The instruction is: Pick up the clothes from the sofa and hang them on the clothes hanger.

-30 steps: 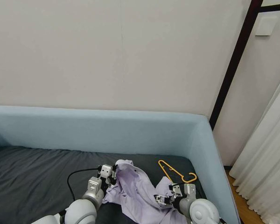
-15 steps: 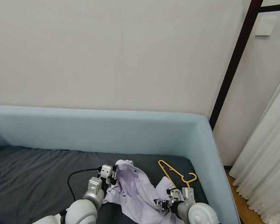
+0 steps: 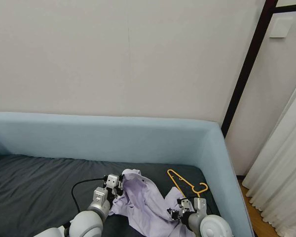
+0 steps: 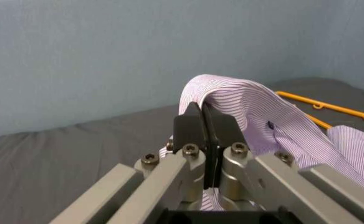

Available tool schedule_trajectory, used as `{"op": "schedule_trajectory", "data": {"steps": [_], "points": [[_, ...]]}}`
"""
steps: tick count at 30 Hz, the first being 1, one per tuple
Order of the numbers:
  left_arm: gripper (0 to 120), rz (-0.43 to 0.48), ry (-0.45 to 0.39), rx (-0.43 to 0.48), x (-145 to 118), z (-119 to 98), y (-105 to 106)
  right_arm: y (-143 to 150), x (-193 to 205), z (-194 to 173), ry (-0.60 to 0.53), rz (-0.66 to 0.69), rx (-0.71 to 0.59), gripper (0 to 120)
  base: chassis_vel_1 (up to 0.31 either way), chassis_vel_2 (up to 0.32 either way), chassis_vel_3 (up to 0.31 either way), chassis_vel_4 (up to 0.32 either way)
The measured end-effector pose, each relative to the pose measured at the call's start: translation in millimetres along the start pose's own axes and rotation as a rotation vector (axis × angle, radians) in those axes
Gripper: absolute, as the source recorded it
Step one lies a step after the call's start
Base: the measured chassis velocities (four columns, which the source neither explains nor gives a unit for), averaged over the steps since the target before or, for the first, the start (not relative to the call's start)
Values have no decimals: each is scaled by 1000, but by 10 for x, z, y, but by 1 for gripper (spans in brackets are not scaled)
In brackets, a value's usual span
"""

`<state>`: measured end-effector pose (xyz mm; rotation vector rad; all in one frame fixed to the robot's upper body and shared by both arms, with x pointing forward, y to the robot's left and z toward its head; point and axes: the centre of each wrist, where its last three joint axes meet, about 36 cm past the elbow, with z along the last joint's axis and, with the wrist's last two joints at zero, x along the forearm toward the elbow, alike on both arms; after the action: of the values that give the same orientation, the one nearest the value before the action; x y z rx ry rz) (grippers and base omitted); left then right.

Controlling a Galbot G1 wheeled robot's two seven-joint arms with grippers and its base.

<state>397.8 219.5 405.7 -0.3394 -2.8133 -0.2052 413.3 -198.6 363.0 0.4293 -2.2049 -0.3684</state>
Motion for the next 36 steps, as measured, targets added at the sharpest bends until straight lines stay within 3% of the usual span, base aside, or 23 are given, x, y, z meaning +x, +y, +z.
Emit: {"op": "schedule_trajectory", "data": {"steps": [4, 5, 6, 9, 10, 12, 13, 17, 19, 24, 30, 36], "points": [[0, -8, -12, 3, -8, -21, 16, 36, 37, -41, -72, -13, 38, 0, 0, 0, 0, 0], [0, -22, -34, 11, -17, -68, 36, 83, 109, -138, -179, -33, 86, 0, 0, 0, 0, 0], [0, -22, -34, 11, -17, -68, 36, 83, 109, -138, -179, -33, 86, 0, 0, 0, 0, 0], [0, -57, -93, 31, -55, -223, 120, 165, 279, -355, -401, -51, 199, 0, 0, 0, 0, 0], [0, -57, -93, 31, -55, -223, 120, 165, 279, -355, -401, -51, 199, 0, 0, 0, 0, 0], [0, -91, -142, 46, -89, -358, 207, 189, 397, -493, -547, -55, 285, 0, 0, 0, 0, 0], [0, -91, -142, 46, -89, -358, 207, 189, 397, -493, -547, -55, 285, 0, 0, 0, 0, 0], [0, -162, -313, 94, -119, -835, 434, 256, 787, -1026, -840, -71, 382, 0, 0, 0, 0, 0], [0, -168, -332, 96, -118, -891, 462, 270, 826, -1086, -858, -70, 387, 0, 0, 0, 0, 0], [0, -180, -445, 99, 40, -1313, 647, 482, 1273, -1500, -944, -99, 391, 0, 0, 0, 0, 0], [0, -154, -472, 81, 368, -1519, 663, 712, 1641, -1483, -932, -146, 358, 0, 0, 0, 0, 0], [0, -138, -487, 94, 782, -1874, 628, 1001, 2156, -1387, -935, -205, 329, 0, 0, 0, 0, 0]]}}
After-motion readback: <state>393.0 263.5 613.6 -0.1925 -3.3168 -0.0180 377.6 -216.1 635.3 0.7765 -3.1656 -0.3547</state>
